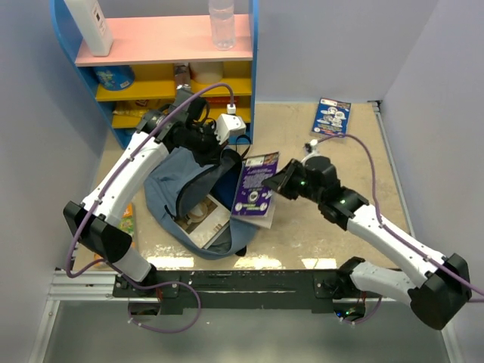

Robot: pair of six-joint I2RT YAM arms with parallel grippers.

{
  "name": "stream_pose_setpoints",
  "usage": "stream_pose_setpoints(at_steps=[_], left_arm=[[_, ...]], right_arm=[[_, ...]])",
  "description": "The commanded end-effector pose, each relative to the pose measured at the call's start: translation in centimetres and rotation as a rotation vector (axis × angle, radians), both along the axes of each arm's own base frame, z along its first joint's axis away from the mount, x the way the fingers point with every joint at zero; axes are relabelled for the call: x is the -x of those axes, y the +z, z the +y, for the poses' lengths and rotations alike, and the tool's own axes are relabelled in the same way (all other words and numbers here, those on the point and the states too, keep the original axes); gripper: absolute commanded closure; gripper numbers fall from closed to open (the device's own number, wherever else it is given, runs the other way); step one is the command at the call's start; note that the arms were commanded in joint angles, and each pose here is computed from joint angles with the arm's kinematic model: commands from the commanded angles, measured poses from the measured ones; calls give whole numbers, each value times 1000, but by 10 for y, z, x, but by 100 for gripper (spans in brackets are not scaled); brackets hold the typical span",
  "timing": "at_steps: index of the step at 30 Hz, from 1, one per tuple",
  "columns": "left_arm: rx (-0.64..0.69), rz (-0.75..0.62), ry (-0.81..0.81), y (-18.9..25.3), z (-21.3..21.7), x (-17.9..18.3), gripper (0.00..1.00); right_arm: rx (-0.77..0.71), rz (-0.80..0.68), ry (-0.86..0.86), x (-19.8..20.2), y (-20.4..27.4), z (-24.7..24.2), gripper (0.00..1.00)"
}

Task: Pack the student bag
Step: Place the book in the student bag.

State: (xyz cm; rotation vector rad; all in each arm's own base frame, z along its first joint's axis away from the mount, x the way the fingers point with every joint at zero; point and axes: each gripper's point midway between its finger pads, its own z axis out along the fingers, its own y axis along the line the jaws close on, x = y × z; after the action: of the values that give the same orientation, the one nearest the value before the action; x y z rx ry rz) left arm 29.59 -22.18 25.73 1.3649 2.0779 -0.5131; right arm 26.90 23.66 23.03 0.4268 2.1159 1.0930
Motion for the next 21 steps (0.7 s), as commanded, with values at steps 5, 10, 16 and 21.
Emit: stream_pose_setpoints(at_steps=[5,10,16,21], left_arm=[[85,-66,2,34,-7,-4,100],[90,-66,-8,38,-7,2,100],[102,-46,-27,38,-8,8,100],[107,-44,-33,41,-8,11,100]], right_arm=[[-55,47,212,45,-12,97,100],[-53,47,288,54,-15,136,100],[29,17,322,38,-28,174,100],[173,35,394,32,-54,192,66]])
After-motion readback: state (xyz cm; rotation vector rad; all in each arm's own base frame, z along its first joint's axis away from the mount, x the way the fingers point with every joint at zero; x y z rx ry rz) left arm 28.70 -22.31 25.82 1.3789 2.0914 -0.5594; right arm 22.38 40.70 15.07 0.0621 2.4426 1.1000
